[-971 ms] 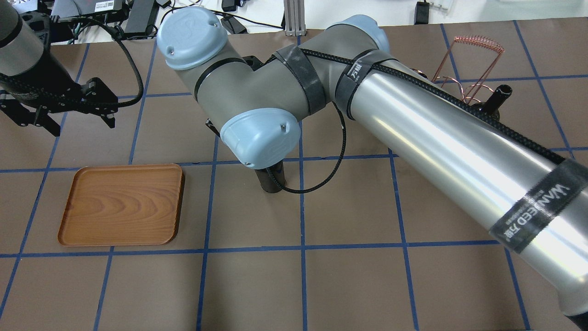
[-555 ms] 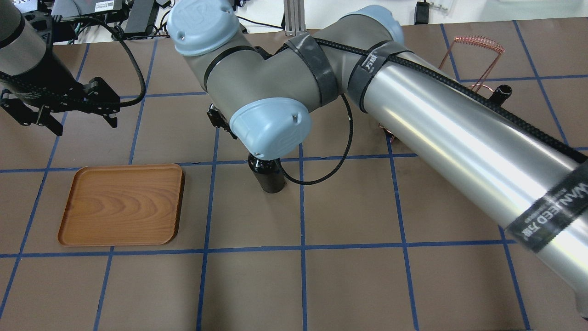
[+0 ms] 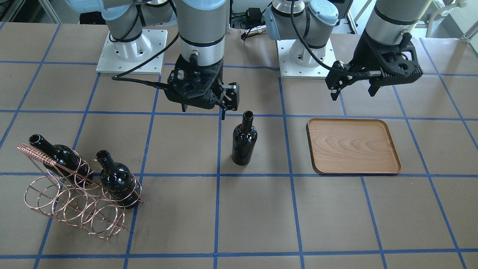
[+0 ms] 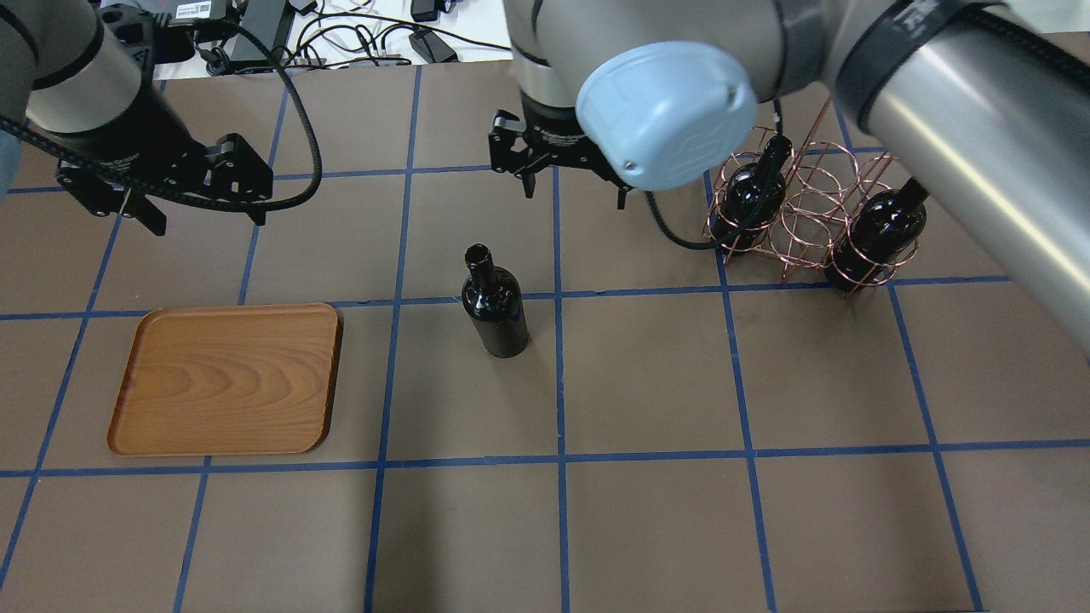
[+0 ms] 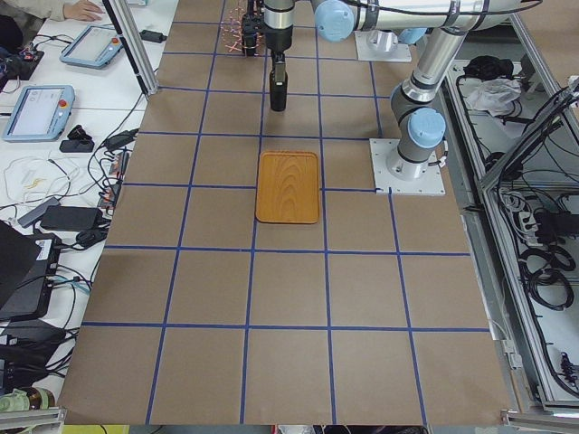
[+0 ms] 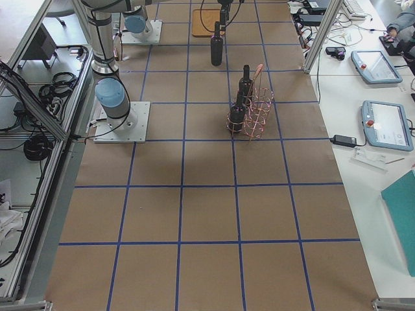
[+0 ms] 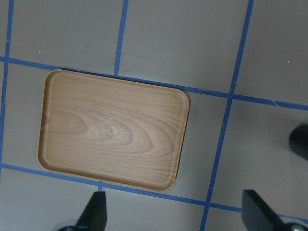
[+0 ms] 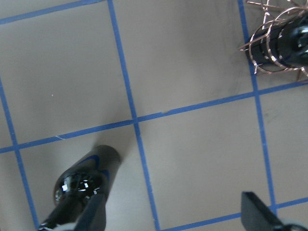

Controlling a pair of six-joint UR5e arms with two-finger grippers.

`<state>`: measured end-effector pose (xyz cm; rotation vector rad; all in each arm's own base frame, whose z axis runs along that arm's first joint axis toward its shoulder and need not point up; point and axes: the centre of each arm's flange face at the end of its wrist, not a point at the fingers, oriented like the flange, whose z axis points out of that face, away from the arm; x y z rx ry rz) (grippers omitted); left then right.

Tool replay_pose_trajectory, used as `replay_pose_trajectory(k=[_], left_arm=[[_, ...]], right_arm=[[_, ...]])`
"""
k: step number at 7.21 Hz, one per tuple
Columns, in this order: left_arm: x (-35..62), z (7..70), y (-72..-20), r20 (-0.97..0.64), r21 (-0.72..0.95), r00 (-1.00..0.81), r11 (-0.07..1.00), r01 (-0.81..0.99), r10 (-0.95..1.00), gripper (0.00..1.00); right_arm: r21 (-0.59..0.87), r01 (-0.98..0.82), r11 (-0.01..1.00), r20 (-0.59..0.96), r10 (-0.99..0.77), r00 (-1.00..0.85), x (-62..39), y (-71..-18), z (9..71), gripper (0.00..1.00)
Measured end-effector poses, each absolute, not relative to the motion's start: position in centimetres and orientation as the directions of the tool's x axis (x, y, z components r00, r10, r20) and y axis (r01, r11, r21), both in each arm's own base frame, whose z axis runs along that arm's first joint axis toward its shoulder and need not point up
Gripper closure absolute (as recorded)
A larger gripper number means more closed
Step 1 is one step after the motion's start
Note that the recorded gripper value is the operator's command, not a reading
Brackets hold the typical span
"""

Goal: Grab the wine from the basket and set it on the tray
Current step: 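Open the right gripper and raise it back toward the rack, then move the left gripper over the standing bottle and grasp its neck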

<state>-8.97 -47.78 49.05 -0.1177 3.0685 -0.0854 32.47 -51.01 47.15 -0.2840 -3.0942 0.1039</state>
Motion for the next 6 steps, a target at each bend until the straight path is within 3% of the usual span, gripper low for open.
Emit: replay_pose_trajectory(k=[6], left_arm=[[-22.9,45.6,-48.6,0.011,-0.04,-0.985,0.985,0.169,0.17,0.0]], right_arm=[[-0.058,0.098,0.993,0.064,0.102,-0.993,18.6,-53.7,50.9,0.0]])
